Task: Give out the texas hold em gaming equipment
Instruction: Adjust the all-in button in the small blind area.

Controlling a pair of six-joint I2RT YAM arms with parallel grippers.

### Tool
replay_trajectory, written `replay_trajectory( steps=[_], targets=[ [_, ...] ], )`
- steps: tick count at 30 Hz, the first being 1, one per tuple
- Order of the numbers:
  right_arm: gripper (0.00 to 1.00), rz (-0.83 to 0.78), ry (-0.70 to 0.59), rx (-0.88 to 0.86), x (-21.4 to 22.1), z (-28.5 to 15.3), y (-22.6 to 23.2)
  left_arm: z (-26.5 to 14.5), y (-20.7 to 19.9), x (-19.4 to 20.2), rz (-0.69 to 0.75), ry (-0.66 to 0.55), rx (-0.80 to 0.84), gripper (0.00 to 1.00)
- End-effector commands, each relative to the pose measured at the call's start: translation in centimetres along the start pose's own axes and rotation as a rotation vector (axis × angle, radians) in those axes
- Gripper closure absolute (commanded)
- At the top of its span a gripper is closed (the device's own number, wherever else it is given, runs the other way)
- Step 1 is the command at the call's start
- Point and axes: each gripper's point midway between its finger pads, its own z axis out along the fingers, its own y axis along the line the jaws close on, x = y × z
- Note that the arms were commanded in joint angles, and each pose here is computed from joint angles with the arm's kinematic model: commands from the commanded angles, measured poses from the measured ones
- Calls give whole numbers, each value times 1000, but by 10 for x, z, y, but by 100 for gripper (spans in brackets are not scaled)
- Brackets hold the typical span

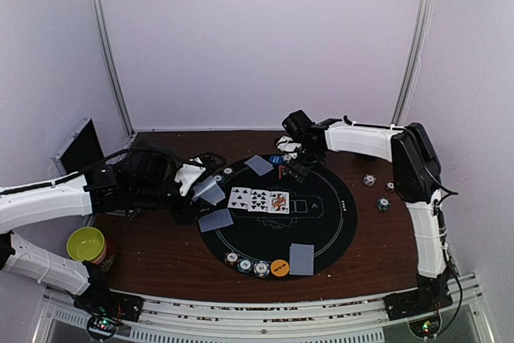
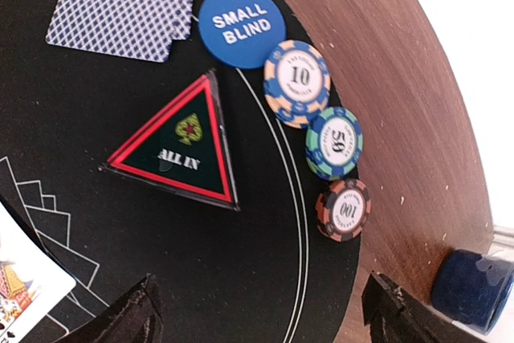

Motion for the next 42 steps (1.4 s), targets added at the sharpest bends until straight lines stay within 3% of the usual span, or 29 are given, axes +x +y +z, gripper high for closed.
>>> replay_trajectory(
  steps=[1,12,42],
  targets=[
    [12,-78,21,62,0,17,11,-3,1,-14,7,-51,-7,41],
    [12,-153,27,146,-8,39,33,-3,1,-14,8,-51,-7,41],
    [13,-155,-36,283,-41,46,30,-3,1,-14,9,-51,-7,41]
  ],
)
